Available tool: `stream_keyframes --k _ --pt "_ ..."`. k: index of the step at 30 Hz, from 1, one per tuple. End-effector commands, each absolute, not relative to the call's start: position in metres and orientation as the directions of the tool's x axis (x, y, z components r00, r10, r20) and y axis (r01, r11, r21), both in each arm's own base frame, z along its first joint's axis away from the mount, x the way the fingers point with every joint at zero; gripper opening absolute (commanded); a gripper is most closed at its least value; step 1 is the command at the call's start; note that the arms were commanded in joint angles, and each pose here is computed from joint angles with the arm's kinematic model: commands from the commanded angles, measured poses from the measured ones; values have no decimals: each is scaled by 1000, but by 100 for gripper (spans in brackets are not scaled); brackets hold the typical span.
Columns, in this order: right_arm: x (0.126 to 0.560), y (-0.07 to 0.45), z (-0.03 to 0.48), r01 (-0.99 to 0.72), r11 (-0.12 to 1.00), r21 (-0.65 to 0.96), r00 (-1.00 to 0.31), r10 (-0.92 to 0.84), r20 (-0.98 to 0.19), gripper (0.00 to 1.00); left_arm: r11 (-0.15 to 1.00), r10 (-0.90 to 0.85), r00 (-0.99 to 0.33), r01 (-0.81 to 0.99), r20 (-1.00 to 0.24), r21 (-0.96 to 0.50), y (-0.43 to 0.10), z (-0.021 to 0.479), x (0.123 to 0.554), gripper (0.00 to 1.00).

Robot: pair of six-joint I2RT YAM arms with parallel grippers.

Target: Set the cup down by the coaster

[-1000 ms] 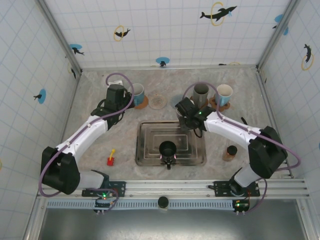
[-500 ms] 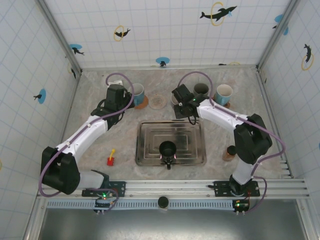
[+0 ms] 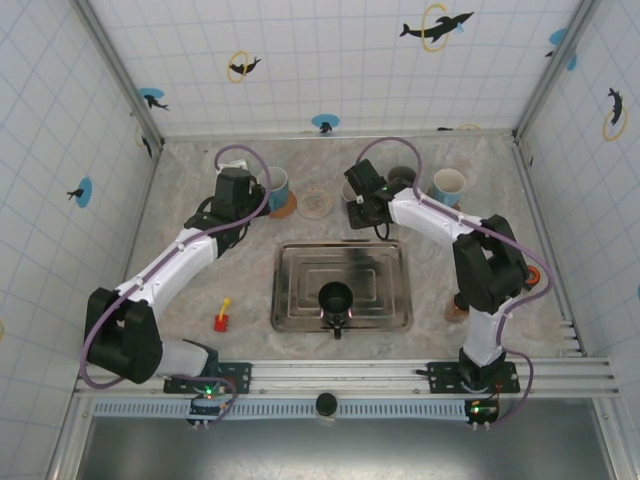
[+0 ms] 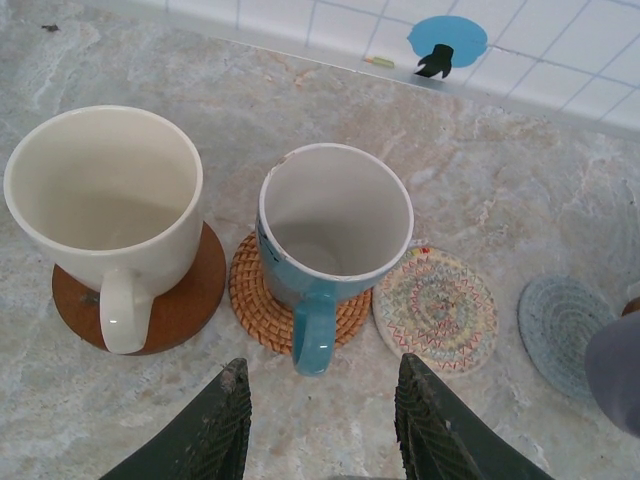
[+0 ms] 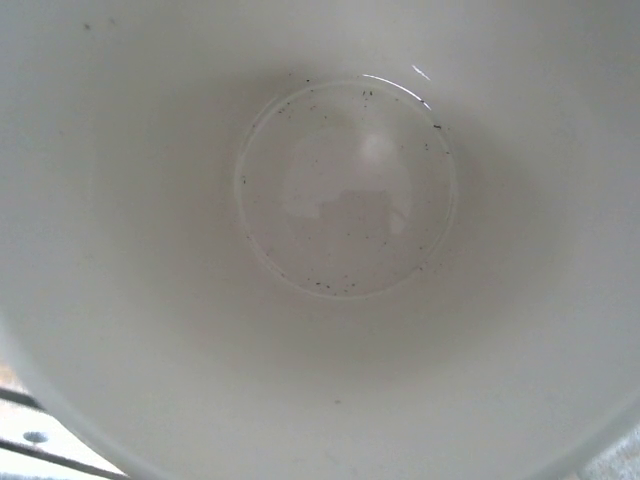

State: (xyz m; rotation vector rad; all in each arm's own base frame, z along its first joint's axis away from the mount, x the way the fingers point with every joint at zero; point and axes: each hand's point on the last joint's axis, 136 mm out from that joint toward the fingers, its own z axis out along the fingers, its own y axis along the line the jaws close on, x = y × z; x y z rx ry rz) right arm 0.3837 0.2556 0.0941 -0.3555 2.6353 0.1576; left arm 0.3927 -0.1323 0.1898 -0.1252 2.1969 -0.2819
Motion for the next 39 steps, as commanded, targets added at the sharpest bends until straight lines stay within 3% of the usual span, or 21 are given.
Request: stream_keyframes --k 1,39 --pt "413 271 121 -284 955 82 -802 -189 -567 0 969 -183 -577 32 -796 -246 -137 203 399 41" --pt "446 258 91 -238 967 92 -836 -156 -526 0 963 -180 -582 61 -793 -263 -144 201 402 41"
